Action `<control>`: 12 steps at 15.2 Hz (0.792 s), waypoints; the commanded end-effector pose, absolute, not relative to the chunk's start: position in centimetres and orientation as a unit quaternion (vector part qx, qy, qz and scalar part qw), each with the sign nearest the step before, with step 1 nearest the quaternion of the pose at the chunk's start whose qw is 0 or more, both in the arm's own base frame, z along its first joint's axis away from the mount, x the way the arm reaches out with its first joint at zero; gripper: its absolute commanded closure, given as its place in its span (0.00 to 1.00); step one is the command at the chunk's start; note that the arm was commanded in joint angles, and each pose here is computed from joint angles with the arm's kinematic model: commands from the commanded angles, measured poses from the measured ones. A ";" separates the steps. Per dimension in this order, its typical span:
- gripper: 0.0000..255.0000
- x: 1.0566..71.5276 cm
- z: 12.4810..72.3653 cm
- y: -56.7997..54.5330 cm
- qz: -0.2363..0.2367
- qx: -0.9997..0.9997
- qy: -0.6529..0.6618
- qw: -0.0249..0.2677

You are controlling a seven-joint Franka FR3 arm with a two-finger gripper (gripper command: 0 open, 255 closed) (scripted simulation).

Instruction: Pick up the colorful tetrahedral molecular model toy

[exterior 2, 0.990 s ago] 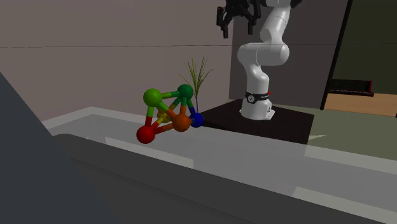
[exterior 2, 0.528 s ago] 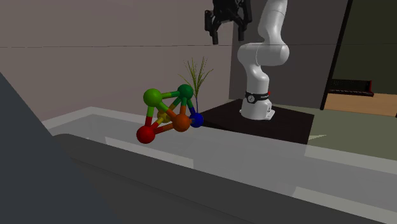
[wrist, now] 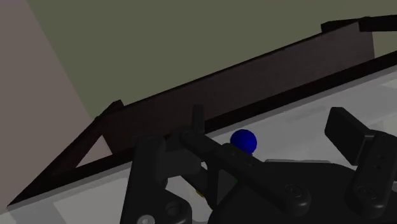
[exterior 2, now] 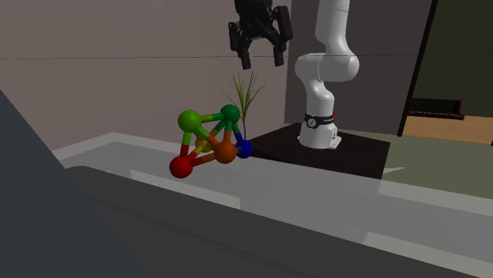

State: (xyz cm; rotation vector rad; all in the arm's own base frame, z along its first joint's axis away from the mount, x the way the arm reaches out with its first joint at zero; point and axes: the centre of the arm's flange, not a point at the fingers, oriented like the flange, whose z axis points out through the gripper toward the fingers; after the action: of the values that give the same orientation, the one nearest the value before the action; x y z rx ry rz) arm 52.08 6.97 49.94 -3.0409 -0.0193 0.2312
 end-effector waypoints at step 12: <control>0.00 66.4 43.1 8.6 0.117 -0.992 0.017 0.050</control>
State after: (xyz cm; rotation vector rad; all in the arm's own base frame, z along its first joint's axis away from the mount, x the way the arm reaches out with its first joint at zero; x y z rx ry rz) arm 66.10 8.67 43.45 -3.0214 0.0502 0.3561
